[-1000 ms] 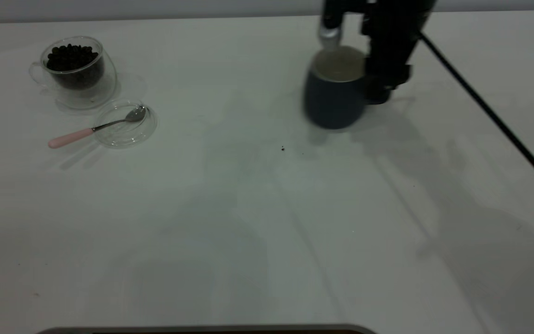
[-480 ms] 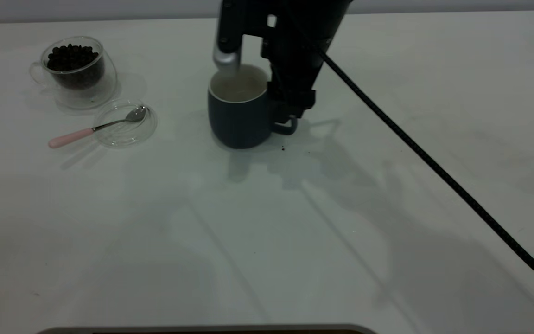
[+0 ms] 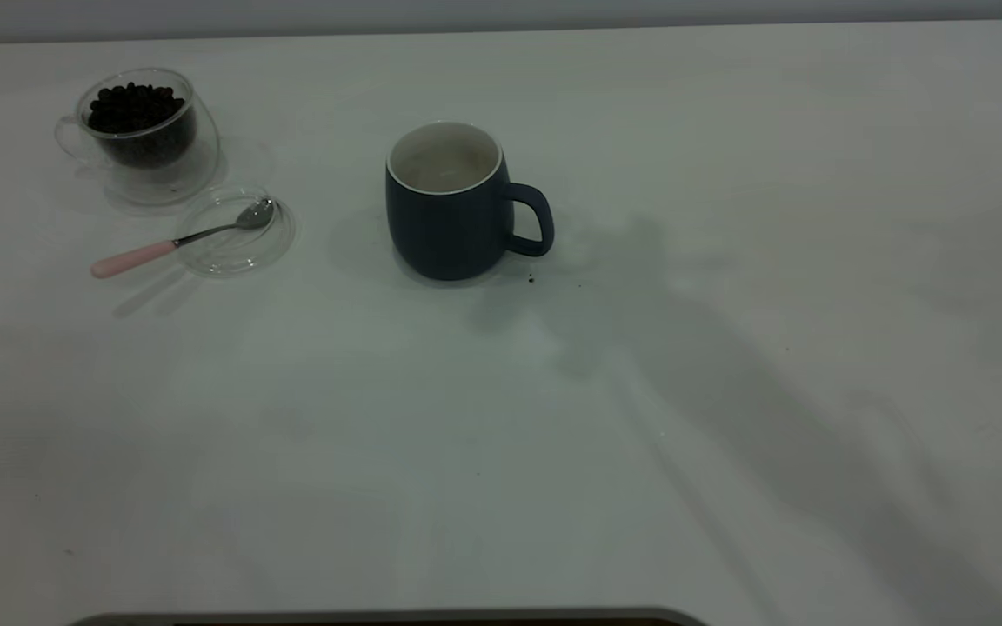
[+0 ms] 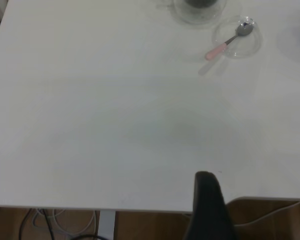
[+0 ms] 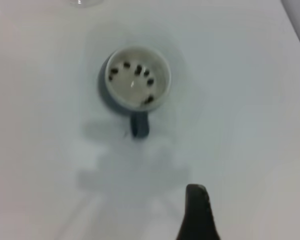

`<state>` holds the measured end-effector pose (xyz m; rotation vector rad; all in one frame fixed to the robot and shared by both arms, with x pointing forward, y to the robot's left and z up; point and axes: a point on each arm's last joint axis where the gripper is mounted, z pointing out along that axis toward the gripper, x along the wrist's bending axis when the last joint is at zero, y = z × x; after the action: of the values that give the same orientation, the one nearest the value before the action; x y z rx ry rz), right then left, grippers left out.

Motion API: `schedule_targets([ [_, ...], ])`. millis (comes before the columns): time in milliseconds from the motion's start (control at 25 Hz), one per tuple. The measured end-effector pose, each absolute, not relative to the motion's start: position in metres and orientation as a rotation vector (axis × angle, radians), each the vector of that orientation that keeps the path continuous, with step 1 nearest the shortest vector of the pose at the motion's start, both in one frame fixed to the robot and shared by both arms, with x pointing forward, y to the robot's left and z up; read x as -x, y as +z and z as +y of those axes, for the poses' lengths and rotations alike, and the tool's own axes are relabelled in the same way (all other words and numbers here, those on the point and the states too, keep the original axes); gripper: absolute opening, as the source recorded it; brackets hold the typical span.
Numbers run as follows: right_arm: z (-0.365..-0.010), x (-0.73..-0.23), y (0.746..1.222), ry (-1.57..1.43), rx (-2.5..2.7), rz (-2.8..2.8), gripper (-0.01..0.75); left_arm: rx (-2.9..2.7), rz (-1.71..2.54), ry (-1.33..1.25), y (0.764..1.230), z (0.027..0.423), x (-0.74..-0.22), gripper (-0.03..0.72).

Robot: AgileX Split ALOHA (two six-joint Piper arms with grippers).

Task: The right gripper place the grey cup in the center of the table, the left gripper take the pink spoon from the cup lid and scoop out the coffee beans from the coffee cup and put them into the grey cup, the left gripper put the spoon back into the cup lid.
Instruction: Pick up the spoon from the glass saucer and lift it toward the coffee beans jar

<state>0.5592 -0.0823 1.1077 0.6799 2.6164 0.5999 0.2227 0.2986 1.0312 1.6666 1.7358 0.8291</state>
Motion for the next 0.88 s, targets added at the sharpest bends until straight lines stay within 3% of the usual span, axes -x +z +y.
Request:
schedule_targets([
  [160,-0.116,-0.51,1.159,0.571,-0.867,2.633,0.594,-1.667,1.736,0.829,1.031,0.299,-0.223,0.568],
  [320,-0.132,-0.487,1.178,0.603,-0.913,2.591,0.594,-1.667,1.736,0.829,1.031,0.299,-0.223,0.568],
  [520,-0.151,-0.459,1.178,0.61,-0.936,2.585,0.593,-1.666,1.736,0.829,1.031,0.299,-0.223,0.568],
  [880,-0.22,-0.352,1.144,0.707,-1.152,2.528,0.592,-1.662,1.739,0.827,1.031,0.299,-0.223,0.568],
])
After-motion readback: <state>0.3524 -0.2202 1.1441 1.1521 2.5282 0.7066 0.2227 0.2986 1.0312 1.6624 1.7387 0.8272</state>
